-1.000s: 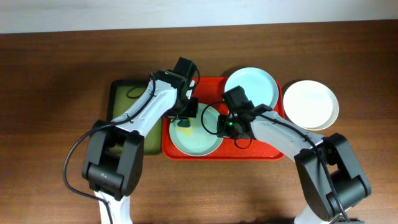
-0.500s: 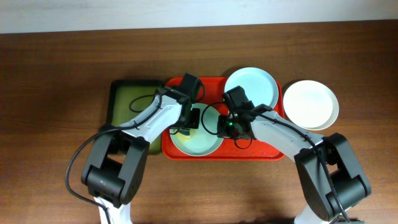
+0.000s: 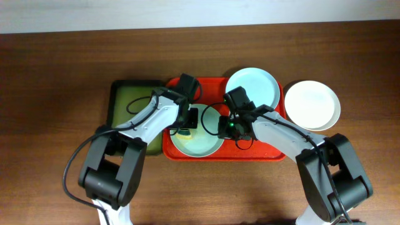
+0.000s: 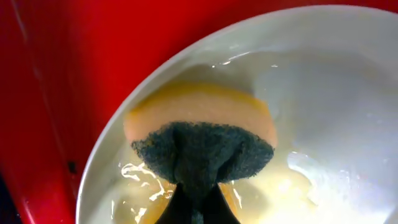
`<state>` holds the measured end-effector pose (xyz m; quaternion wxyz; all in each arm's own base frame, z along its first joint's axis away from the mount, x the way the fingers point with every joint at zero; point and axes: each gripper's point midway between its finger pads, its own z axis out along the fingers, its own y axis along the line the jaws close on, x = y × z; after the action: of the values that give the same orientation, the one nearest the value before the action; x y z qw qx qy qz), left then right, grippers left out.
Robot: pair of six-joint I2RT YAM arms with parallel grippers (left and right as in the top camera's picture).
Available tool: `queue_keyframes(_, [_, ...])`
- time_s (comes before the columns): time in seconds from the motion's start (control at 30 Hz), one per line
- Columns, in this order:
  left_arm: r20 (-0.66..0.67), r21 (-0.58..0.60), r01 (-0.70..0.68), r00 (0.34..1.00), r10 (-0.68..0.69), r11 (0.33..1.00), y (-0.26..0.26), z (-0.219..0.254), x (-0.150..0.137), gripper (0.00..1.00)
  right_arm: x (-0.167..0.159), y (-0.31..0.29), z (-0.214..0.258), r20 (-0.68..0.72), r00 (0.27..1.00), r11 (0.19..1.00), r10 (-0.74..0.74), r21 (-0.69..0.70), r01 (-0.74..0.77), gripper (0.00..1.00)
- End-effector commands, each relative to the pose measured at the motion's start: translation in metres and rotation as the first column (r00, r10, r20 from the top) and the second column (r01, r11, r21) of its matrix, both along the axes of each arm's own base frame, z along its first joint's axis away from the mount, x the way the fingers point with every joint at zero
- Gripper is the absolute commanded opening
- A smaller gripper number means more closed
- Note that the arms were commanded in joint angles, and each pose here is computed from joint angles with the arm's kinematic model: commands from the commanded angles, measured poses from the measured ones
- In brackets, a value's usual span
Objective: Clean dirty plates on tray and stack at the side
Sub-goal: 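Scrub the pale-green plate with the sponge in the left gripper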
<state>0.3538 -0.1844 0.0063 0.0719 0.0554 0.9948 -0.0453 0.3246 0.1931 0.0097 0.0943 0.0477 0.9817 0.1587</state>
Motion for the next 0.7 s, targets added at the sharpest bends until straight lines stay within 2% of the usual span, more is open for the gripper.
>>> queue_keyframes(0.0, [-0.219, -0.284, 0.101, 0.961, -0.167, 0.953, -0.055, -0.023, -0.063, 0.00, -0.003, 0.005, -0.002, -0.013, 1.000, 1.000, 0.012, 0.017, -0.012, 0.04])
queue_keyframes(0.03, [-0.201, -0.412, 0.128, 0.953, -0.228, 0.902, -0.078, -0.012, -0.064, 0.00, -0.003, 0.005, -0.002, -0.013, 1.000, 1.000, 0.012, 0.017, -0.012, 0.04])
queue_keyframes(0.07, [-0.180, -0.487, 0.135, 0.951, -0.251, 0.863, -0.092, -0.002, -0.060, 0.00, -0.003, 0.005, -0.002, -0.014, 1.000, 1.000, 0.012, 0.017, -0.012, 0.04])
queue_keyframes(0.13, [-0.139, -0.496, 0.122, 0.966, -0.218, 0.859, -0.088, 0.017, -0.034, 0.00, -0.003, 0.005, -0.002, -0.014, 1.000, 1.000, 0.012, 0.016, -0.012, 0.04])
queue_keyframes(0.17, [-0.126, -0.439, 0.103, 0.977, -0.174, 0.893, -0.074, 0.023, -0.019, 0.00, -0.003, 0.005, -0.002, -0.014, 1.000, 1.000, 0.012, 0.016, -0.012, 0.04])
queue_keyframes(0.23, [-0.062, -0.174, 0.044, 0.997, -0.056, 0.984, -0.020, 0.046, 0.017, 0.00, -0.003, 0.005, -0.002, -0.014, 1.000, 1.000, 0.012, 0.016, -0.012, 0.04])
queue_keyframes(0.27, [-0.012, -0.020, 0.064, 0.998, -0.065, 0.998, 0.005, 0.058, 0.029, 0.00, -0.003, 0.005, -0.002, -0.014, 1.000, 1.000, 0.012, 0.017, -0.012, 0.11])
queue_keyframes(0.3, [0.015, 0.072, 0.063, 0.998, -0.064, 0.995, 0.020, 0.062, 0.035, 0.00, -0.003, 0.005, -0.002, -0.014, 1.000, 1.000, 0.012, 0.017, -0.012, 0.24])
queue_keyframes(0.37, [-0.016, 0.101, 0.066, 0.998, -0.065, 0.993, 0.025, 0.052, 0.028, 0.00, -0.003, 0.005, -0.002, -0.014, 1.000, 1.000, 0.012, 0.017, -0.012, 0.35])
queue_keyframes(0.43, [-0.056, 0.111, 0.089, 0.995, -0.083, 0.990, 0.017, 0.032, 0.013, 0.00, -0.003, 0.005, -0.002, -0.014, 1.000, 1.000, 0.012, 0.016, -0.012, 0.04])
queue_keyframes(0.6, [-0.066, 0.105, 0.056, 0.997, -0.049, 0.993, -0.007, -0.010, -0.019, 0.00, -0.003, 0.005, -0.002, -0.016, 1.000, 1.000, 0.013, 0.019, -0.013, 0.04])
queue_keyframes(0.63, [-0.101, 0.038, 0.078, 0.992, -0.074, 0.996, -0.020, -0.011, -0.028, 0.00, -0.003, 0.005, -0.002, -0.016, 1.000, 1.000, 0.013, 0.019, -0.013, 0.04])
queue_keyframes(0.67, [-0.137, -0.081, 0.147, 0.978, -0.157, 0.986, -0.040, -0.005, -0.036, 0.00, -0.003, 0.005, -0.002, -0.016, 1.000, 1.000, 0.013, 0.019, -0.013, 0.04])
